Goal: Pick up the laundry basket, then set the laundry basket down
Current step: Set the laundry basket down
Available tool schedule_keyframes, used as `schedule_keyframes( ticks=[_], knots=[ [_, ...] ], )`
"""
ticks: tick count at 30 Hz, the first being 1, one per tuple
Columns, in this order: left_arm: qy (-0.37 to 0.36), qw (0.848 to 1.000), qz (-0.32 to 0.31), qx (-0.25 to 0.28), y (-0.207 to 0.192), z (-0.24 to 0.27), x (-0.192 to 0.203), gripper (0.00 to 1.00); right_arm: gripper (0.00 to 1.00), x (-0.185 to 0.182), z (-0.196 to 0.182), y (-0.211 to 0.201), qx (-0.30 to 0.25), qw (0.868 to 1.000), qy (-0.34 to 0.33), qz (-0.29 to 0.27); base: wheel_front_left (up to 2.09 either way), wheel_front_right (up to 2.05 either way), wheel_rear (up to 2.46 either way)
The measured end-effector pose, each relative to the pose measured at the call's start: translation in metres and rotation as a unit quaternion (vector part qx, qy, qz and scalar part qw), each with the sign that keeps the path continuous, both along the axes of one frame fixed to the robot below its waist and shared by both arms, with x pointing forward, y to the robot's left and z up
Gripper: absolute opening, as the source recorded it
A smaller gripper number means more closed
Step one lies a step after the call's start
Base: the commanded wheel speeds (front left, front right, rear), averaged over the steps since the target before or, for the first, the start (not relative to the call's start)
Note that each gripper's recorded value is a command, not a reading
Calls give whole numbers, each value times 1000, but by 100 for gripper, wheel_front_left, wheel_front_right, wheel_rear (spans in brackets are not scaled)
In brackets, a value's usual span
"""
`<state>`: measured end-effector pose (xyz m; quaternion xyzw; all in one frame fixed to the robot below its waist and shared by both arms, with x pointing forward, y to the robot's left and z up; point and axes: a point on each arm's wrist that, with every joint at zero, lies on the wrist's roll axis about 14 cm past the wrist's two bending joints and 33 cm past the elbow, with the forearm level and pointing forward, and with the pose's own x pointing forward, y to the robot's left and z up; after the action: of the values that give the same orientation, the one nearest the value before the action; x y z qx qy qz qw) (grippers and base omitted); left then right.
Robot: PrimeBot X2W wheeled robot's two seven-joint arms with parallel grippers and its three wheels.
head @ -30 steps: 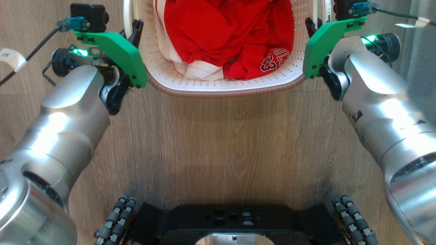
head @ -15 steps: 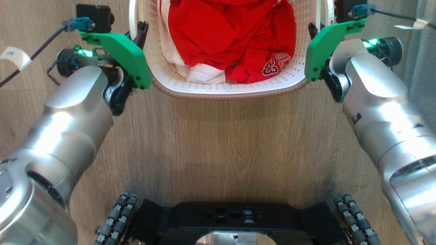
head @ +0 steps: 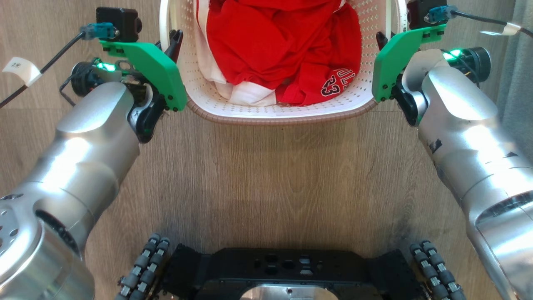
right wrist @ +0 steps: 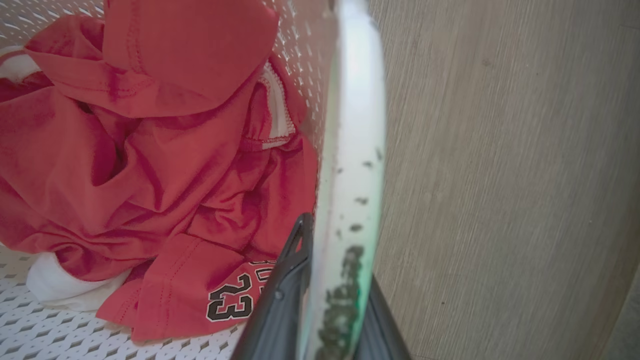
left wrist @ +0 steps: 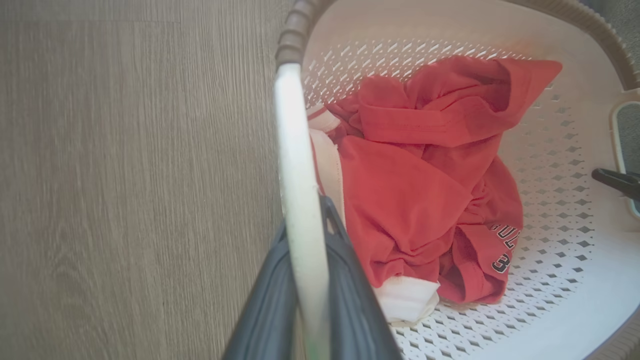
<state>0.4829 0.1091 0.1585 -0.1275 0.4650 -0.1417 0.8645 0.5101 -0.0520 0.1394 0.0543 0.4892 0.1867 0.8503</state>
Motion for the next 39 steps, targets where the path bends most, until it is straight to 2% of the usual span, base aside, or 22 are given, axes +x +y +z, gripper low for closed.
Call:
schedule_keyframes(
  ticks=[12, 13, 14, 15, 20, 26, 35, 39],
  knots=[
    [12, 1000, -8, -6, -6, -1, -4, 0, 0, -1, 0, -4, -5, 1000, -1, -1, 0, 0, 0],
    [13, 1000, -9, -7, -7, -1, -4, 21, 0, -1, 0, -5, -4, 1000, 0, -3, 0, 0, 0],
    [13, 1000, -9, -7, -7, -1, -4, 100, 42, 1, 0, -5, -3, 1000, -6, -5, 0, 0, 0],
    [12, 1000, -9, -7, -7, -1, -4, 100, 100, 1, 1, -5, -3, 1000, -7, -5, 0, 0, 0],
    [5, 1000, 2, -4, -1, 5, 0, 100, 100, -8, -1, -8, -1, 1000, -6, -7, 0, 0, 0],
    [-15, 1000, 13, -6, 1, 23, 8, 100, 100, -1, 19, -5, 4, 999, -31, -4, 0, 0, 0],
    [-57, 998, 33, 7, 18, 60, 13, 100, 100, 24, 76, -7, 14, 993, -113, -14, 0, 0, 0],
    [-96, 994, 51, 9, 28, 91, 30, 100, 100, 24, 102, -11, 17, 989, -145, -22, 0, 0, 0]
  ],
)
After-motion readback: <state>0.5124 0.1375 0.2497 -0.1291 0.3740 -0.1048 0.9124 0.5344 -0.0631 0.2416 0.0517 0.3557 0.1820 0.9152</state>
